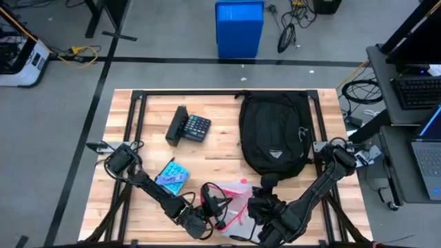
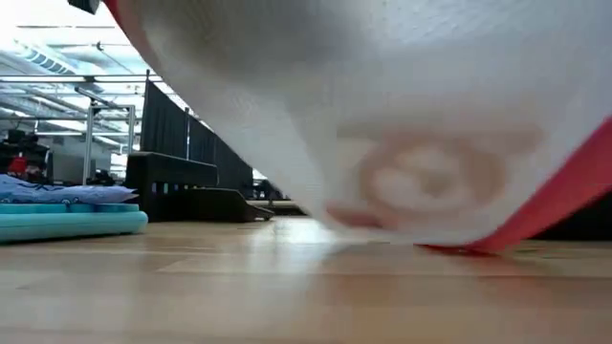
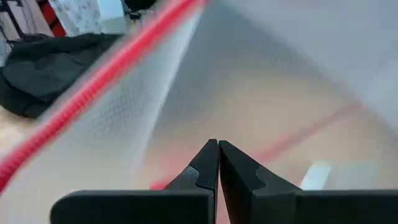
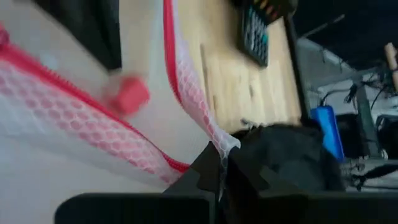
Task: Unpack backpack
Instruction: Remove the pink earphones from the white zip bag, then remove the pink charger adapter from the white zip bag
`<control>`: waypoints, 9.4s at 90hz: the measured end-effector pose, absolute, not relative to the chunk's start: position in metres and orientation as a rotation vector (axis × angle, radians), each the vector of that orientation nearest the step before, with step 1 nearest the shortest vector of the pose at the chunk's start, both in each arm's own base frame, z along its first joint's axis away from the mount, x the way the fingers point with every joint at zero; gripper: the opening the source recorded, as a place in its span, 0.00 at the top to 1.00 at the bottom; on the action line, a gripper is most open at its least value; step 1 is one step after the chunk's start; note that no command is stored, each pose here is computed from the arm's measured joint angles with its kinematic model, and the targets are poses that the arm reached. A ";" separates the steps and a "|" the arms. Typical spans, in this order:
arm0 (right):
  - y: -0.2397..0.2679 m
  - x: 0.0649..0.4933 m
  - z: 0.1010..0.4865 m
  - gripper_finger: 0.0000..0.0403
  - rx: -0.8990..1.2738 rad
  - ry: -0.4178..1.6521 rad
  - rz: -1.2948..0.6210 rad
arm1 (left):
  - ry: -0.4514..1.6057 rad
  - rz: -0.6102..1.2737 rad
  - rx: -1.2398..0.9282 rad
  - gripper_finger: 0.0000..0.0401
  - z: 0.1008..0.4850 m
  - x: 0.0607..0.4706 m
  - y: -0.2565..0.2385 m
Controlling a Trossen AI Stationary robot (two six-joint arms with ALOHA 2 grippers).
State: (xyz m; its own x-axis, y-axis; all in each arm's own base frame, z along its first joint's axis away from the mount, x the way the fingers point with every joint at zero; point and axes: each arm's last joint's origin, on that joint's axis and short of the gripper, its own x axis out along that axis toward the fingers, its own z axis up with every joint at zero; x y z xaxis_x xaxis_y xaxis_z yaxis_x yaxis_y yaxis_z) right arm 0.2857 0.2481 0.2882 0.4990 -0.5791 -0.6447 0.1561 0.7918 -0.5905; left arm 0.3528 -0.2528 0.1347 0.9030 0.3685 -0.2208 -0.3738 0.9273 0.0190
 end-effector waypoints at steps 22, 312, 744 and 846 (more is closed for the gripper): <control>0.257 0.294 0.293 1.00 -0.539 0.916 -0.362 | 0.249 0.407 -0.047 1.00 0.122 0.363 -0.239; 0.283 0.296 0.285 1.00 -0.804 1.010 0.105 | 0.663 -0.494 0.069 0.65 0.085 0.407 -0.185; 0.252 0.303 0.284 1.00 -0.477 1.110 -0.223 | 0.830 0.204 0.201 0.63 0.237 0.231 -0.234; 0.243 0.310 0.289 1.00 -0.640 0.935 -0.384 | 0.649 0.140 0.018 0.63 0.143 0.373 -0.181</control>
State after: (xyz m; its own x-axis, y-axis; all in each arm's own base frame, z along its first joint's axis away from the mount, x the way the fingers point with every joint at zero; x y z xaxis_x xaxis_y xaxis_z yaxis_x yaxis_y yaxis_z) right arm 0.3095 0.2432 0.2887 0.5476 -0.5636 -0.6184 0.0334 0.7533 -0.6569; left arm 0.3725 -0.1810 0.1427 0.7878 0.1357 -0.6008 -0.1243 0.9904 0.0607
